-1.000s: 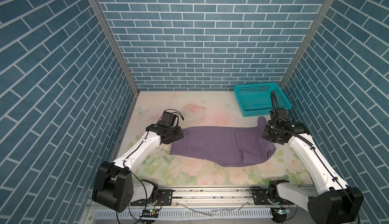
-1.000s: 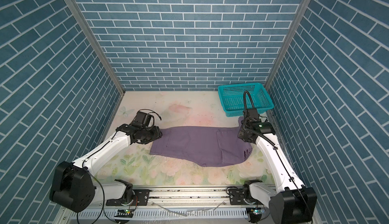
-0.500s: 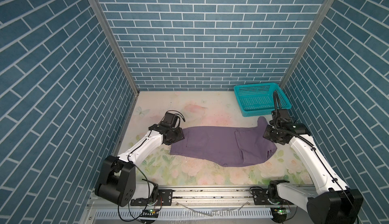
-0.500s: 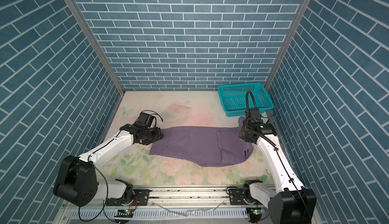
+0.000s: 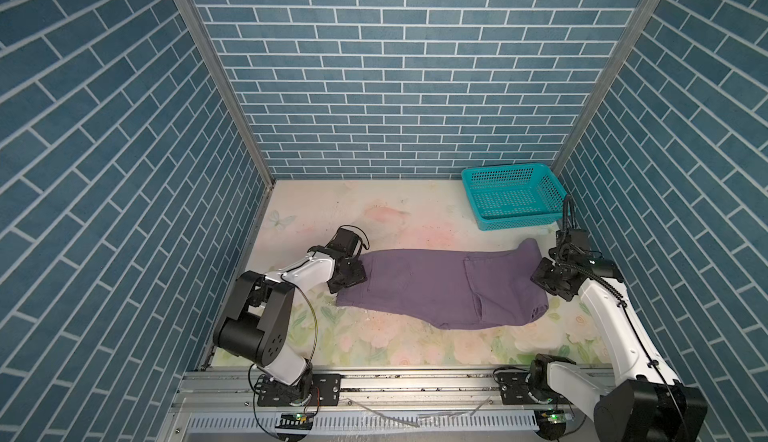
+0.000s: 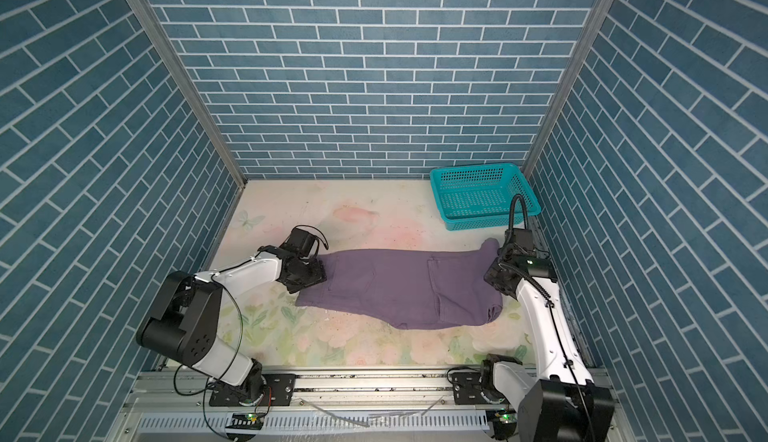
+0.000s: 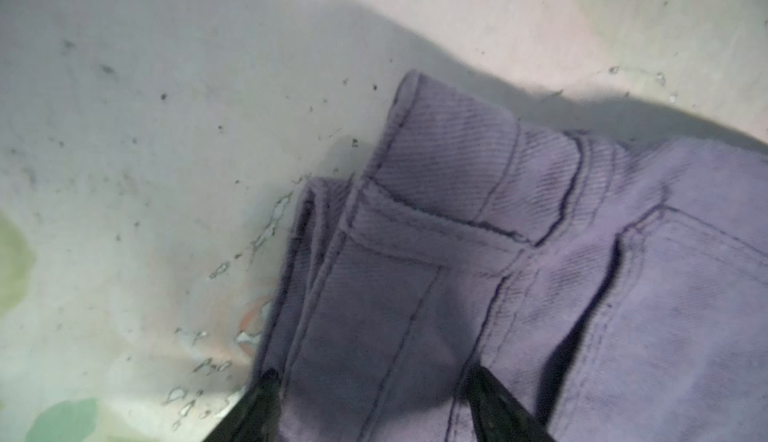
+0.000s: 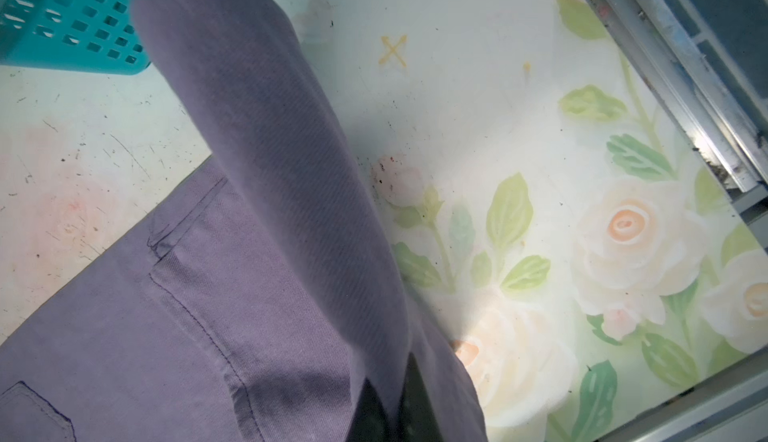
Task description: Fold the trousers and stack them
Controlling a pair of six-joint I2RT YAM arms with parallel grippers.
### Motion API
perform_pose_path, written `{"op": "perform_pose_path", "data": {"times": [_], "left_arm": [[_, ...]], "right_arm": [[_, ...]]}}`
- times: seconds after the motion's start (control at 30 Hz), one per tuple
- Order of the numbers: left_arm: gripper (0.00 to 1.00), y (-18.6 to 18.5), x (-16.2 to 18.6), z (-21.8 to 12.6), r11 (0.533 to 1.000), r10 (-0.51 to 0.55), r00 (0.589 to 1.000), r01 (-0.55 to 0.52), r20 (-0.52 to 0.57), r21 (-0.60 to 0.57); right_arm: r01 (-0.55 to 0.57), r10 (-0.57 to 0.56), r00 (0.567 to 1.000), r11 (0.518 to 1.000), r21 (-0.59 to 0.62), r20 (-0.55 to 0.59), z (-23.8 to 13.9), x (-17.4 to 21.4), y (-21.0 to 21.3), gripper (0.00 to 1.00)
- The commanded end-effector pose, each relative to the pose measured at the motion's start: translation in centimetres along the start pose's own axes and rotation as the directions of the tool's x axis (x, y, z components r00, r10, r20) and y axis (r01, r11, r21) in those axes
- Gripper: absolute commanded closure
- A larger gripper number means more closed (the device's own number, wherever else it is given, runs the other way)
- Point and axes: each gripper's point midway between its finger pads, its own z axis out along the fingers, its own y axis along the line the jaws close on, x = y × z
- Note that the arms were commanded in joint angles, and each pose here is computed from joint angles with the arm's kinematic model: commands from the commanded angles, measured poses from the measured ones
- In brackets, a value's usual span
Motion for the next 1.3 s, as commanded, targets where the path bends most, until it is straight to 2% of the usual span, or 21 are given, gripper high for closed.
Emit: {"op": "perform_pose_path", "data": {"times": [0.0, 0.07, 0.13, 0.2, 0.27, 0.33, 0.37, 0.5, 0.6, 0.67, 0.77, 0.8, 0.83, 0.9, 1.0, 1.03, 1.13, 1.27], "left_arm": [[0.35, 1.2, 0.7, 1.4, 0.998, 0.008, 1.000, -0.009, -0.023, -0.059], [0.49, 1.6, 1.0, 1.9, 0.997, 0.004, 0.999, -0.007, -0.039, -0.078], [0.74, 2.1, 1.4, 2.5, 0.995, 0.000, 0.998, -0.006, -0.057, -0.103], [0.90, 2.6, 1.3, 2.6, 0.991, -0.006, 0.998, -0.002, -0.061, -0.130], [0.98, 3.7, 0.9, 2.4, 0.985, -0.019, 0.998, 0.009, -0.056, -0.172], [1.00, 5.6, 0.0, 1.5, 0.973, -0.041, 0.998, 0.031, -0.041, -0.230], [1.00, 6.0, -0.5, 1.2, 0.975, -0.050, 0.998, 0.040, -0.038, -0.220], [1.00, 10.5, -3.7, -2.4, 0.931, -0.151, 0.987, 0.161, 0.057, -0.327], [1.00, 12.7, -5.3, -4.3, 0.908, -0.262, 0.956, 0.290, 0.128, -0.304], [0.99, 13.7, -6.2, -5.0, 0.892, -0.300, 0.939, 0.339, 0.169, -0.300], [0.78, 14.1, -7.2, -5.3, 0.885, -0.329, 0.928, 0.368, 0.177, -0.284], [0.65, 13.9, -7.2, -5.4, 0.887, -0.331, 0.927, 0.369, 0.175, -0.279], [0.57, 13.6, -7.4, -5.6, 0.892, -0.333, 0.927, 0.370, 0.175, -0.261], [0.50, 13.1, -7.5, -6.3, 0.897, -0.332, 0.925, 0.371, 0.185, -0.242], [0.40, 12.3, -8.0, -8.3, 0.906, -0.310, 0.925, 0.358, 0.219, -0.226], [0.38, 11.9, -8.1, -9.1, 0.911, -0.299, 0.926, 0.349, 0.231, -0.219], [0.36, 9.0, -8.0, -10.7, 0.943, -0.226, 0.941, 0.276, 0.253, -0.184], [0.35, -0.9, -5.6, -10.4, 0.997, 0.015, 0.975, 0.002, 0.223, -0.076]], "right_arm": [[0.009, -0.010, 1.000, 1.000, -0.026, -0.025, 0.8, 0.7, 0.0, 1.00], [0.003, -0.004, 1.000, 0.999, -0.034, -0.030, 0.9, 0.8, 0.1, 1.00], [-0.001, 0.000, 0.999, 0.999, -0.042, -0.034, 1.0, 0.9, 0.2, 1.00], [-0.007, 0.005, 0.999, 0.999, -0.053, -0.037, 1.1, 1.0, 0.4, 1.00], [-0.023, 0.020, 0.999, 0.997, -0.073, -0.047, 1.3, 1.3, 0.7, 1.00], [-0.044, 0.034, 0.996, 0.991, -0.125, -0.079, 1.8, 2.2, 1.5, 1.00], [-0.053, 0.040, 0.995, 0.988, -0.145, -0.093, 2.1, 2.6, 1.9, 1.00], [-0.074, 0.044, 0.988, 0.976, -0.207, -0.146, 3.6, 5.2, 3.0, 1.00], [-0.098, 0.052, 0.981, 0.963, -0.250, -0.184, 4.5, 6.8, 3.5, 1.00], [-0.104, 0.056, 0.981, 0.962, -0.252, -0.188, 4.8, 7.2, 3.3, 1.00], [-0.109, 0.052, 0.976, 0.957, -0.268, -0.209, 5.5, 7.8, 3.6, 1.00], [-0.109, 0.048, 0.974, 0.956, -0.273, -0.220, 5.8, 8.0, 3.8, 1.00], [-0.112, 0.048, 0.973, 0.955, -0.275, -0.227, 6.1, 8.1, 3.9, 1.00], [-0.110, 0.049, 0.972, 0.959, -0.261, -0.231, 6.6, 8.2, 3.7, 0.99], [-0.107, 0.058, 0.974, 0.969, -0.223, -0.217, 6.9, 7.6, 3.1, 0.64], [-0.106, 0.060, 0.975, 0.971, -0.215, -0.212, 6.8, 7.3, 3.0, 0.57], [-0.084, 0.045, 0.981, 0.975, -0.207, -0.189, 6.1, 6.1, 3.0, 0.47], [-0.033, 0.013, 0.993, 0.986, -0.165, -0.119, 4.0, 3.7, 2.6, 0.42]]}}
